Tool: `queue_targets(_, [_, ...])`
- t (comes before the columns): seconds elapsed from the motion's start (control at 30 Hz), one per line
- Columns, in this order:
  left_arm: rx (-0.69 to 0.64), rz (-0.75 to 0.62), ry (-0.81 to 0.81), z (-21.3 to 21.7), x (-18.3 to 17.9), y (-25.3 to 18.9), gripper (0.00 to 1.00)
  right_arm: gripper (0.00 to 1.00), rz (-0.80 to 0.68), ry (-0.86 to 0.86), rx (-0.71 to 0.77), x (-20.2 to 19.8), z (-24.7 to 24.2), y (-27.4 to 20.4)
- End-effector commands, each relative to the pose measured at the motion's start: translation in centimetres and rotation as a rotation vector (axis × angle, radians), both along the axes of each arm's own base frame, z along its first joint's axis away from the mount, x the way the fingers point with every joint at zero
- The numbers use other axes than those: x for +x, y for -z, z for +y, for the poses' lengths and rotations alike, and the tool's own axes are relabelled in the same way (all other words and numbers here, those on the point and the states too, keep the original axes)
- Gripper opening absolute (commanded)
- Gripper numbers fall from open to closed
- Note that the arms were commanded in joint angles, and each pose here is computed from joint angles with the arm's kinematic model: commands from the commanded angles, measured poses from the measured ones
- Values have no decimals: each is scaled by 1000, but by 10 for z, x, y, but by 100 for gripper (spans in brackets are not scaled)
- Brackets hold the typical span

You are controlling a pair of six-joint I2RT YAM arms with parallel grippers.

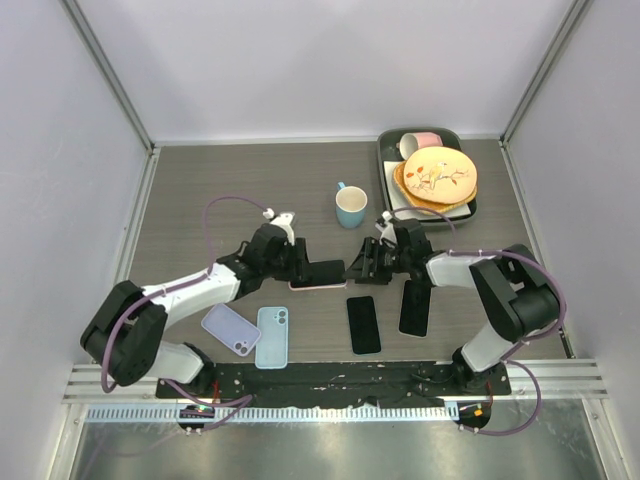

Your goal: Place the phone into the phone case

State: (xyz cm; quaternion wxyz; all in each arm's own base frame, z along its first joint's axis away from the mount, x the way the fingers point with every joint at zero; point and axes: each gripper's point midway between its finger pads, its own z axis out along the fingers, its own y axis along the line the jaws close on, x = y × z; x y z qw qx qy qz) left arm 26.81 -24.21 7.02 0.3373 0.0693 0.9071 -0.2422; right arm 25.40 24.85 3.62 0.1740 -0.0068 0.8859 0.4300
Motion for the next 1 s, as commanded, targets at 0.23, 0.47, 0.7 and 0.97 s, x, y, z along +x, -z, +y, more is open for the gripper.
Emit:
queue_targets(0.23, [-2,12,15,-12,9,-6,51,36,1,-57,-9,13,8,7])
queue_targets(0.47, [13,31,22,-14,11,-2,51,30,23,-53,-70,10,1,23])
queue_targets(0.7, [39,53,24,-13,10,5,50,28,37,-35,-142,8,-9,35])
queue_targets(0.97, [56,61,31,-16,8,11,50,28,37,-47,-253,4,-14,46])
